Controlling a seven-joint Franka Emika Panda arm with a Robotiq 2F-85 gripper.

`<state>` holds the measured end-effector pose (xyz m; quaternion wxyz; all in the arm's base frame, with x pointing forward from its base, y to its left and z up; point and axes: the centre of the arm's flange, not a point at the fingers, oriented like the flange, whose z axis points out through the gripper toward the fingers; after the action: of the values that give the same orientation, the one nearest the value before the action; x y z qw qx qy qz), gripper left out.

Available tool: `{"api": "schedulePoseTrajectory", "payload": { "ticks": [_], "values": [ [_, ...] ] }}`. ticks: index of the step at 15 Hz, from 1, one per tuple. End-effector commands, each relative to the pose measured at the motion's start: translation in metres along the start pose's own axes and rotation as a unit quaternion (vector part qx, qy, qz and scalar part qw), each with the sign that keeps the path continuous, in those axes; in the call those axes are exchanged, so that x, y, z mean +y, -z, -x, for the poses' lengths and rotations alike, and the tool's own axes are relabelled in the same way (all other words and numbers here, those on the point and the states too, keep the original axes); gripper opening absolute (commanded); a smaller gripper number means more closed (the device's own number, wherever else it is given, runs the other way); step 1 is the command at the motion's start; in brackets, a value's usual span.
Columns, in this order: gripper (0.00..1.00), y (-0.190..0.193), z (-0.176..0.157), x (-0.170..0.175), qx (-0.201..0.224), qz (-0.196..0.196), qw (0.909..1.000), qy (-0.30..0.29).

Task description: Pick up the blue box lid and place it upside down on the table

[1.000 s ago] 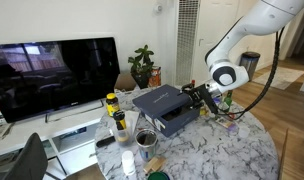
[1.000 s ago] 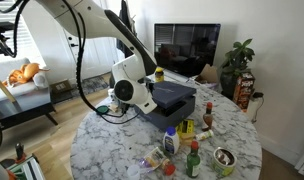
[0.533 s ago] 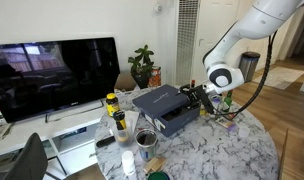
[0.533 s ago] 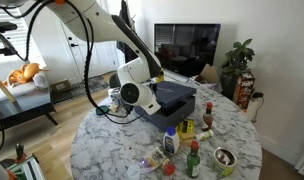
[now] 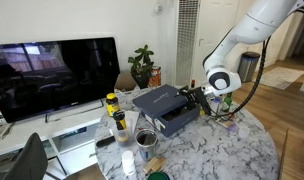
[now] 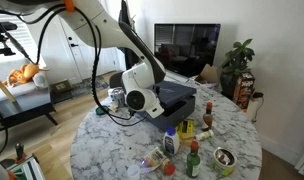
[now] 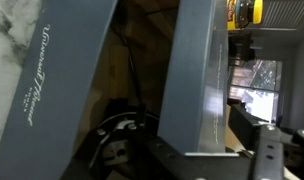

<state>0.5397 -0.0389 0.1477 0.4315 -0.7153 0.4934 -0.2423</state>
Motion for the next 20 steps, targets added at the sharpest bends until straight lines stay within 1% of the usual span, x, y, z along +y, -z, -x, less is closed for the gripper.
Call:
{"api": "schedulePoseTrajectory", "payload": {
  "ticks": [1, 2, 3, 4, 5, 6, 8, 9, 10, 11, 12, 17, 18, 19, 20],
  "values": [
    [0.78, -0.0034, -0.0088, 0.0089, -0.001, -0.012, 0.9999, -0.011],
    [0.76, -0.0031, -0.01, 0.0097, 0.0, -0.013, 0.9998, -0.012],
    [0.76, -0.003, -0.0114, 0.0103, 0.001, -0.015, 0.9998, -0.013],
    [0.74, -0.0029, -0.0123, 0.0109, 0.002, -0.015, 0.9998, -0.013],
    [0.77, -0.0027, -0.0132, 0.0112, 0.003, -0.015, 0.9998, -0.014],
    [0.93, -0.0029, -0.0136, 0.0111, 0.004, -0.015, 0.9998, -0.014],
    [1.0, -0.0051, -0.0136, 0.0106, 0.007, -0.016, 0.9997, -0.018],
    [1.0, -0.0069, -0.013, 0.0099, 0.007, -0.018, 0.9996, -0.019],
    [0.97, -0.0077, -0.013, 0.0096, 0.007, -0.018, 0.9996, -0.02],
    [0.85, -0.0079, -0.0134, 0.0096, 0.008, -0.018, 0.9996, -0.02],
    [0.69, -0.0079, -0.0138, 0.0093, 0.008, -0.018, 0.9996, -0.019],
    [0.3, -0.0091, -0.0151, 0.0108, 0.011, -0.017, 0.9996, -0.02],
    [0.23, -0.0087, -0.0155, 0.0101, 0.012, -0.019, 0.9996, -0.02],
    [0.2, -0.0086, -0.0166, 0.0075, 0.013, -0.023, 0.9995, -0.02],
    [0.21, -0.008, -0.0176, 0.004, 0.016, -0.028, 0.9993, -0.018]
  ]
}}
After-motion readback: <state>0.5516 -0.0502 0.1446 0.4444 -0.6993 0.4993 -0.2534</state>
